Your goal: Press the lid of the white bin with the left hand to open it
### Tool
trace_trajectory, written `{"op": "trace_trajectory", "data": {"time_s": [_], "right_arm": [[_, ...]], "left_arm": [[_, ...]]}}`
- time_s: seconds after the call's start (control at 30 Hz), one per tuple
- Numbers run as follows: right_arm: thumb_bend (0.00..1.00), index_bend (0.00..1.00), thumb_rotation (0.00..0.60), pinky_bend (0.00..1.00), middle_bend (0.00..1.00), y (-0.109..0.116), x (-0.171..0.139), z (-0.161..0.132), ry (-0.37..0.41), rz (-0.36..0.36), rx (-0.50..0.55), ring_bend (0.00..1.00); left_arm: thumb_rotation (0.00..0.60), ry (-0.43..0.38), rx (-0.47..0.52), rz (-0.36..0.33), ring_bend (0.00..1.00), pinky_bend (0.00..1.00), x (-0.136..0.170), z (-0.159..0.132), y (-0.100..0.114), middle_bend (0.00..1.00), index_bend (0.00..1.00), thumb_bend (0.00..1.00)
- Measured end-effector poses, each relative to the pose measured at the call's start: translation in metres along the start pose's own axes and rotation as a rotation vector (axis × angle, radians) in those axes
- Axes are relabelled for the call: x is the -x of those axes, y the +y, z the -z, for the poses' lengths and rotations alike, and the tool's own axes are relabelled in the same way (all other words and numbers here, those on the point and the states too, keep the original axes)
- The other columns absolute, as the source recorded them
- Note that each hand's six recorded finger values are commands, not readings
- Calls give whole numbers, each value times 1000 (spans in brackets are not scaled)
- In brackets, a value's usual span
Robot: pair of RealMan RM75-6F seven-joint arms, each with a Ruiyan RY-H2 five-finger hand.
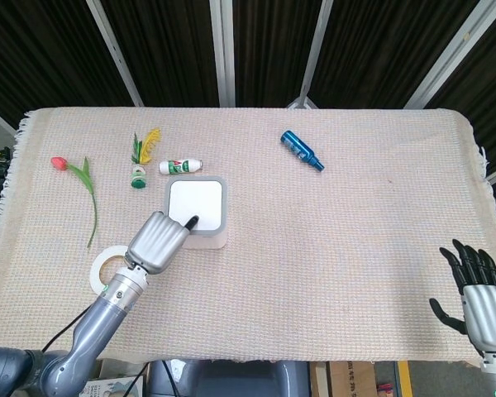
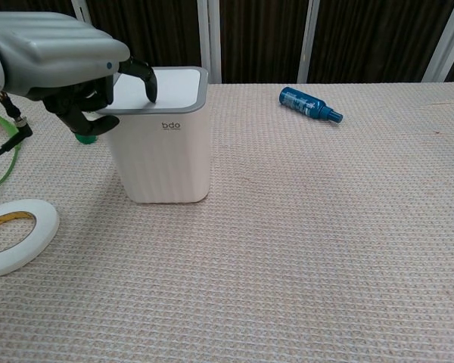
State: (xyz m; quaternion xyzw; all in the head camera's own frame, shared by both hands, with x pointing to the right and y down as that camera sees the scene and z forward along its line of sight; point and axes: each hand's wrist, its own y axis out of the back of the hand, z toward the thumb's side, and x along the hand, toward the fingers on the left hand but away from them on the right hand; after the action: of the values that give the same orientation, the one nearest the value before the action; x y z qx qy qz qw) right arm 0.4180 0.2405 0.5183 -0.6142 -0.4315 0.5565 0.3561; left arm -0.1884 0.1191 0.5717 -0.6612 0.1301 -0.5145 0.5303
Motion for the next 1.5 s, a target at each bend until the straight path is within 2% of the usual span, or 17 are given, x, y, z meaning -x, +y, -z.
{"op": "trace_trajectory", "data": {"time_s": [0.13, 0.2, 0.23, 0.3, 0.4, 0.53, 0.63, 0.77, 0.9, 1.0, 1.13, 1.27, 1.4, 1.5], "right_arm": [[268, 138, 600, 28, 19, 2, -1, 0, 3, 4, 6, 0], [268, 138, 600, 28, 18, 1, -1, 0, 3, 3, 7, 0], [268, 138, 600, 28, 18, 1, -1, 0, 4, 3, 8, 0], [268, 138, 600, 28, 19, 1, -1, -1, 5, 2, 7, 0], [268, 138, 600, 28, 18, -1, 0, -1, 6, -3, 5, 0], [268, 138, 600, 28, 19, -3, 1, -2, 7, -10, -1, 0], [268, 138, 600, 28, 19, -4, 1, -3, 8, -13, -7, 0], [268, 138, 600, 28, 19, -6, 1, -4, 9, -19, -14, 0], [268, 138, 600, 28, 19, -5, 1, -5, 9, -11, -16, 0], [268, 138, 600, 28, 18, -6, 0, -6, 15, -14, -18, 0], [268, 138, 600, 28, 19, -6, 0, -7, 30, -24, -23, 0], [268, 138, 600, 28, 19, -6, 0, -8, 38, -19, -20, 0], [268, 138, 600, 28, 19, -3, 0, -8, 43, -2, -9, 0], [267, 138, 600, 28, 19, -2, 0, -8, 45, 2, -6, 0]], "left_arm": [[600, 12, 17, -39, 724, 670, 4, 3, 12, 791, 271, 487], [600, 17, 46, -77, 669, 665, 6, 4, 23, 727, 266, 443], [600, 19, 62, -97, 615, 646, 8, 5, 28, 662, 262, 431], [600, 28, 102, -151, 442, 556, 13, 8, 41, 478, 243, 397], [600, 61, 152, -224, 255, 384, 27, 18, 57, 328, 220, 346], [600, 134, 182, -231, 211, 257, 51, 35, 62, 283, 213, 319], [600, 178, 169, -218, 211, 172, 67, 47, 52, 277, 212, 319], [600, 238, 137, -198, 172, 129, 102, 67, 31, 252, 205, 319], [600, 298, 156, -185, 128, 68, 137, 87, 8, 220, 196, 313], [600, 338, 197, -175, 88, 29, 158, 104, -11, 187, 183, 271], [600, 387, 276, -162, 69, 23, 185, 125, -38, 160, 171, 262], [600, 427, 354, -154, 22, 0, 212, 145, -65, 119, 162, 208], [600, 433, 401, -164, 0, 0, 230, 160, -84, 94, 150, 186], [600, 418, 436, -187, 0, 0, 238, 164, -87, 96, 150, 186]]}}
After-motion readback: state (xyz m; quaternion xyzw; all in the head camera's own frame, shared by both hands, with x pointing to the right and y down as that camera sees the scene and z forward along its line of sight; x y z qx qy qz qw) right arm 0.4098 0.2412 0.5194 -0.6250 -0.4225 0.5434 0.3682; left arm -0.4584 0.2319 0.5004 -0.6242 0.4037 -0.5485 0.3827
